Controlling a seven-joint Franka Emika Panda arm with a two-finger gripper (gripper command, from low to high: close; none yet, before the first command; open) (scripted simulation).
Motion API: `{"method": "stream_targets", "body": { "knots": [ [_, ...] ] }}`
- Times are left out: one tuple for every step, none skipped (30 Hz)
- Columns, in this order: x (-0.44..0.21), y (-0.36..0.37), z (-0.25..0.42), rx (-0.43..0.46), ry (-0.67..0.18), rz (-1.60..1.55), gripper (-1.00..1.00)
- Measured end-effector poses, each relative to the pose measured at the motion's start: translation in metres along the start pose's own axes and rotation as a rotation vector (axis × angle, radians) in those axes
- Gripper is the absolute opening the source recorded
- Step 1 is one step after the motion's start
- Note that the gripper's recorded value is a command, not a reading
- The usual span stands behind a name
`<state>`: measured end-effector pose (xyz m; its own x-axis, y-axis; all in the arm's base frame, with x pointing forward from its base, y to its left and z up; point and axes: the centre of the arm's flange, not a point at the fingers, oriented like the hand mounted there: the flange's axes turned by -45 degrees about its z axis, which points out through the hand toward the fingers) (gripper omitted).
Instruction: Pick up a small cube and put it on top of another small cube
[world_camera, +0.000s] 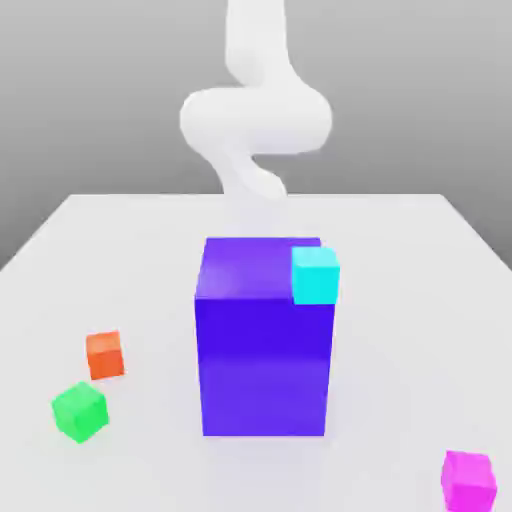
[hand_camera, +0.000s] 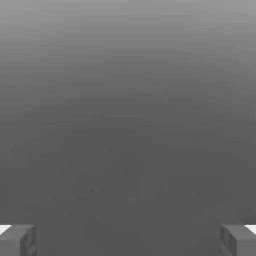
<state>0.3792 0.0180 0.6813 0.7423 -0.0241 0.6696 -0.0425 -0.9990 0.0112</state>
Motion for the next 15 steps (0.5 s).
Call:
{"method": "stream_targets", "body": {
  "knots": [
    [0.001, -0.008, 0.019, -0.015, -0.028, 0.003, 0.00],
    [0.001, -0.016, 0.037, -0.029, -0.054, 0.006, 0.00],
    [0.000, -0.024, 0.055, -0.041, -0.079, 0.008, 0.00],
    [-0.002, -0.031, 0.073, -0.053, -0.104, 0.010, 0.00],
    [-0.004, -0.039, 0.090, -0.063, -0.128, 0.012, 0.00],
    [-0.007, -0.046, 0.108, -0.073, -0.152, 0.013, 0.00],
    [-0.011, -0.053, 0.125, -0.082, -0.175, 0.015, 0.00],
    [-0.015, -0.060, 0.142, -0.091, -0.198, 0.016, 0.00],
    [-0.020, -0.067, 0.159, -0.098, -0.221, 0.017, 0.00],
    [-0.026, -0.075, 0.175, -0.104, -0.244, 0.018, 0.00],
    [-0.032, -0.082, 0.192, -0.110, -0.266, 0.019, 0.00],
    [-0.039, -0.089, 0.208, -0.115, -0.289, 0.021, 0.00],
    [-0.046, -0.096, 0.223, -0.119, -0.311, 0.022, 0.00],
    [-0.054, -0.103, 0.238, -0.122, -0.333, 0.023, 0.00],
    [-0.063, -0.110, 0.253, -0.124, -0.354, 0.025, 0.00]
  ]
}}
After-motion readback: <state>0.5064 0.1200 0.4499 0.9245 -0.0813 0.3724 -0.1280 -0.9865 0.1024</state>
